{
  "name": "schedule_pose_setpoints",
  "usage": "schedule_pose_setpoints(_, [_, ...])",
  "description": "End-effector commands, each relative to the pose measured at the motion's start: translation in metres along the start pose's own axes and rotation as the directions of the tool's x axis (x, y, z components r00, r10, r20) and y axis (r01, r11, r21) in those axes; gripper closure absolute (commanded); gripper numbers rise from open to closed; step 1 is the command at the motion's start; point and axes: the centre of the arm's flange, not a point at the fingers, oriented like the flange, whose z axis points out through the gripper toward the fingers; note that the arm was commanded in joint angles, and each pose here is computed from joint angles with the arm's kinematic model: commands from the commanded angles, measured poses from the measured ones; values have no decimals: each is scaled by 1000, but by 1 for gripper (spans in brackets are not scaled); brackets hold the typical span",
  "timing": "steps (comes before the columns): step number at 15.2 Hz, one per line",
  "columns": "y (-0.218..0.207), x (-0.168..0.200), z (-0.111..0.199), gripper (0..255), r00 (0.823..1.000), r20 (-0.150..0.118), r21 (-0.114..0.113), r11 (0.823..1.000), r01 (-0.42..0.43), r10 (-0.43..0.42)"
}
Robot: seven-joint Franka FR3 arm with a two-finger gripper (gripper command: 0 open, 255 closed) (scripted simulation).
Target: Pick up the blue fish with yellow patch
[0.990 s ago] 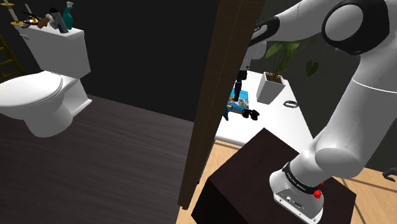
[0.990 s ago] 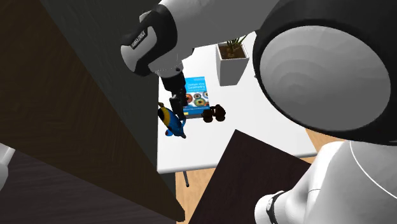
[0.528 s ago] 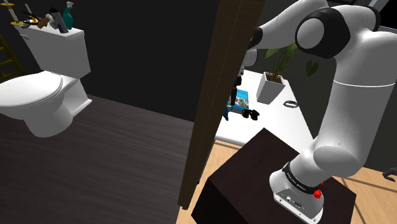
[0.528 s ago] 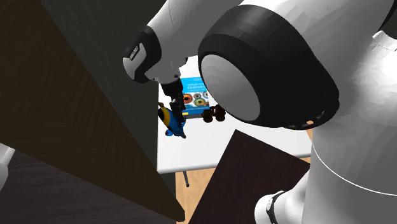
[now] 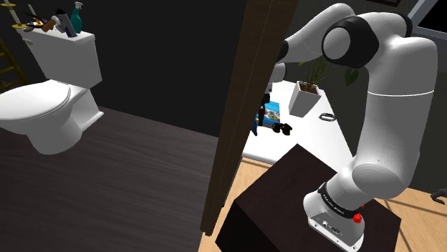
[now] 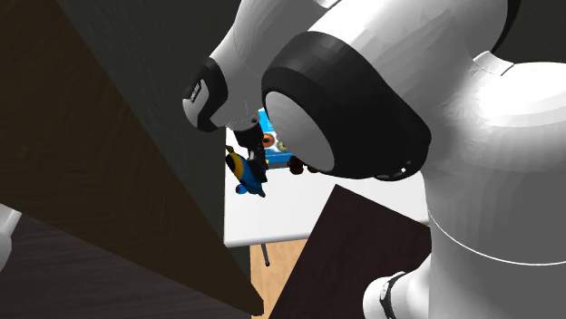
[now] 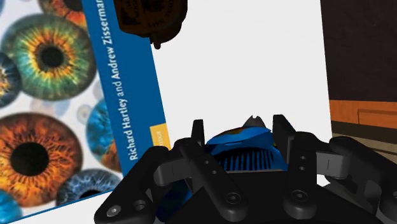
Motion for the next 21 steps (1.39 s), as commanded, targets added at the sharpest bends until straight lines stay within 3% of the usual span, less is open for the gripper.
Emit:
schedule_pose_setpoints(1, [-1, 2, 5, 255, 1000, 6, 3, 1000, 4, -4])
schedule_pose_setpoints(8, [0, 6, 5, 255, 1000, 7, 3, 1000, 4, -4])
schedule_pose_setpoints(21, [-28, -10, -56, 255, 1000, 7, 3, 1000, 4, -4])
